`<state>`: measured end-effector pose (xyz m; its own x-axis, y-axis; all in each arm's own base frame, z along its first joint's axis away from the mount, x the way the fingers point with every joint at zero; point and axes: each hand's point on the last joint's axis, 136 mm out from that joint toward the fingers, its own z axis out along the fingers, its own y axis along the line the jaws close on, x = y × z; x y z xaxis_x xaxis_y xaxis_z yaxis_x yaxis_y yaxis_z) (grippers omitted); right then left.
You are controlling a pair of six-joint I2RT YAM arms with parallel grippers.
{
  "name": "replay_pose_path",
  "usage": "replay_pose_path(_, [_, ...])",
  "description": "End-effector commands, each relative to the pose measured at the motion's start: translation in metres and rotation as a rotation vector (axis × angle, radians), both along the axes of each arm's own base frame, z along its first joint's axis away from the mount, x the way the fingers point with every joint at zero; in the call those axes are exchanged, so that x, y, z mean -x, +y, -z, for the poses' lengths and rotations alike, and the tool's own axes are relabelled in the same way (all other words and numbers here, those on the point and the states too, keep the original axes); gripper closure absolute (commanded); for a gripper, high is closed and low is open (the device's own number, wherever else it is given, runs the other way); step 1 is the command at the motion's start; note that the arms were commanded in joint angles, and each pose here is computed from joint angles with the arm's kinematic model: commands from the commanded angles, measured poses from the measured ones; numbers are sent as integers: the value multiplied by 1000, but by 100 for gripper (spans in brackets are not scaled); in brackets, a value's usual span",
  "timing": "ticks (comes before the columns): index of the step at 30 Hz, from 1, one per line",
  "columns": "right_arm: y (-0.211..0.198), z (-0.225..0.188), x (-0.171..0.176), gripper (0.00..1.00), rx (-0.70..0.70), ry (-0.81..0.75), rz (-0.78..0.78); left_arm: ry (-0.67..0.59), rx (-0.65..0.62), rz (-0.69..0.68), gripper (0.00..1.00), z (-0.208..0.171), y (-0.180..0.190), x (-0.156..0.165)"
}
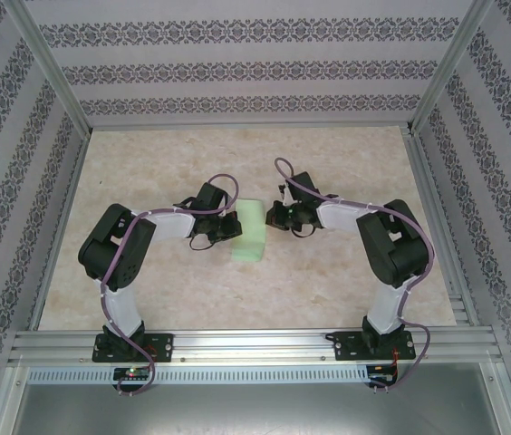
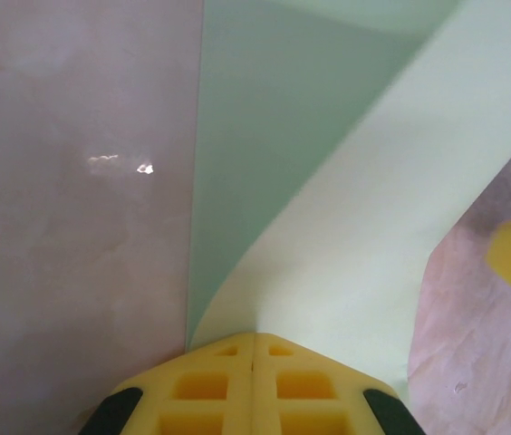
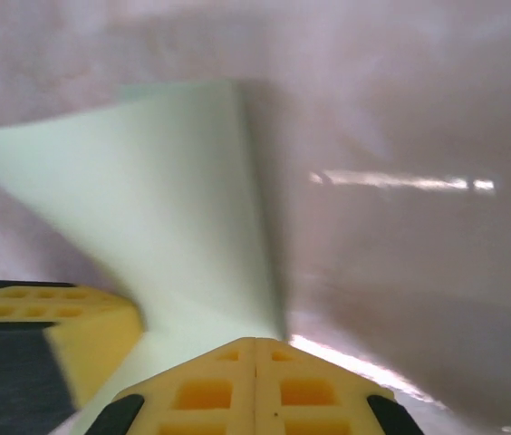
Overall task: Fold a paper plane with a square sheet of paper (pick it up from the middle)
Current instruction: Fold the square sheet of paper in half at the center of the table.
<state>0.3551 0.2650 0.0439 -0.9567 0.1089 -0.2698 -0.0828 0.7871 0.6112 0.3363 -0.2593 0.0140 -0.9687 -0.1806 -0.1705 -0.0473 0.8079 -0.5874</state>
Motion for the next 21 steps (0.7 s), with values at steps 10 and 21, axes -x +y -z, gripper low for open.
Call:
replay_pose_path(10, [42, 1, -23, 100, -48, -38, -77, 244, -285, -26, 99, 75, 52, 57])
replay_pose_path(21, [-4, 37, -45, 100, 23, 19, 59, 255, -301, -25, 99, 79, 55, 64])
